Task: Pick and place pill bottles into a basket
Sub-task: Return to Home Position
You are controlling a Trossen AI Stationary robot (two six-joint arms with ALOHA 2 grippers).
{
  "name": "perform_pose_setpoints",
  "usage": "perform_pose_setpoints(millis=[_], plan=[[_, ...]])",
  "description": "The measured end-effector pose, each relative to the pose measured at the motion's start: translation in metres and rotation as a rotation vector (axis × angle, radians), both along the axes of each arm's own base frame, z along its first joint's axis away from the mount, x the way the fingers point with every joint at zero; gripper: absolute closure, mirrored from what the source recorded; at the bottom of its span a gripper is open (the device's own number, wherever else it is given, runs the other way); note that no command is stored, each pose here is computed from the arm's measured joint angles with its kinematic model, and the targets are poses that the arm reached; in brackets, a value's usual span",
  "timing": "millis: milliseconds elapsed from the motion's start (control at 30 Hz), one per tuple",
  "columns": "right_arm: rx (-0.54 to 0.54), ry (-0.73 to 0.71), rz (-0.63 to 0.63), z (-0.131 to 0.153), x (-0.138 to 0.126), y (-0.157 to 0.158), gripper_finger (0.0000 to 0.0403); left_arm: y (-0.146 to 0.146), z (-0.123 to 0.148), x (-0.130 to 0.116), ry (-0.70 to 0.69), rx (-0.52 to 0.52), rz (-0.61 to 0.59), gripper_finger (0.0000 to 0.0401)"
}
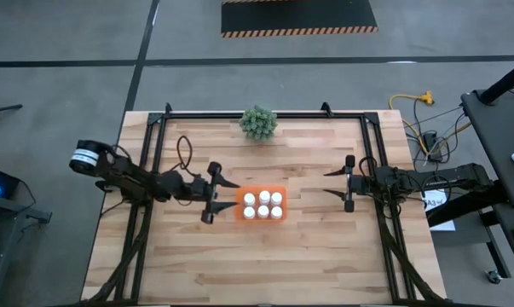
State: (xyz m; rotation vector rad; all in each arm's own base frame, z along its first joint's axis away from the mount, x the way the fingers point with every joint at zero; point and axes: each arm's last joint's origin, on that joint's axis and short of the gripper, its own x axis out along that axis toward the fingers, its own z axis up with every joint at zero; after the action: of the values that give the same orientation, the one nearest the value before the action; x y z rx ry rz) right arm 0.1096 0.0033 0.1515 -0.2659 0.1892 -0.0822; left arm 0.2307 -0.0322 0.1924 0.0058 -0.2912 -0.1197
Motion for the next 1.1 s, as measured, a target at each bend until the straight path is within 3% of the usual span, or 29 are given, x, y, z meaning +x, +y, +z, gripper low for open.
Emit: perform_pose_setpoints(millis=[733,1100], plan=[[0.0,0.0,0.0,0.0,0.0,0.0,0.0177,0.01,-0.017,-0.071,-0.006,-0.024,-0.008,0.0173],[0.0,0.0,0.001,0.0,0.0,0.0,0.0177,0.011,-0.013,-0.081,0.066,-0.008,-0.006,0.0173]])
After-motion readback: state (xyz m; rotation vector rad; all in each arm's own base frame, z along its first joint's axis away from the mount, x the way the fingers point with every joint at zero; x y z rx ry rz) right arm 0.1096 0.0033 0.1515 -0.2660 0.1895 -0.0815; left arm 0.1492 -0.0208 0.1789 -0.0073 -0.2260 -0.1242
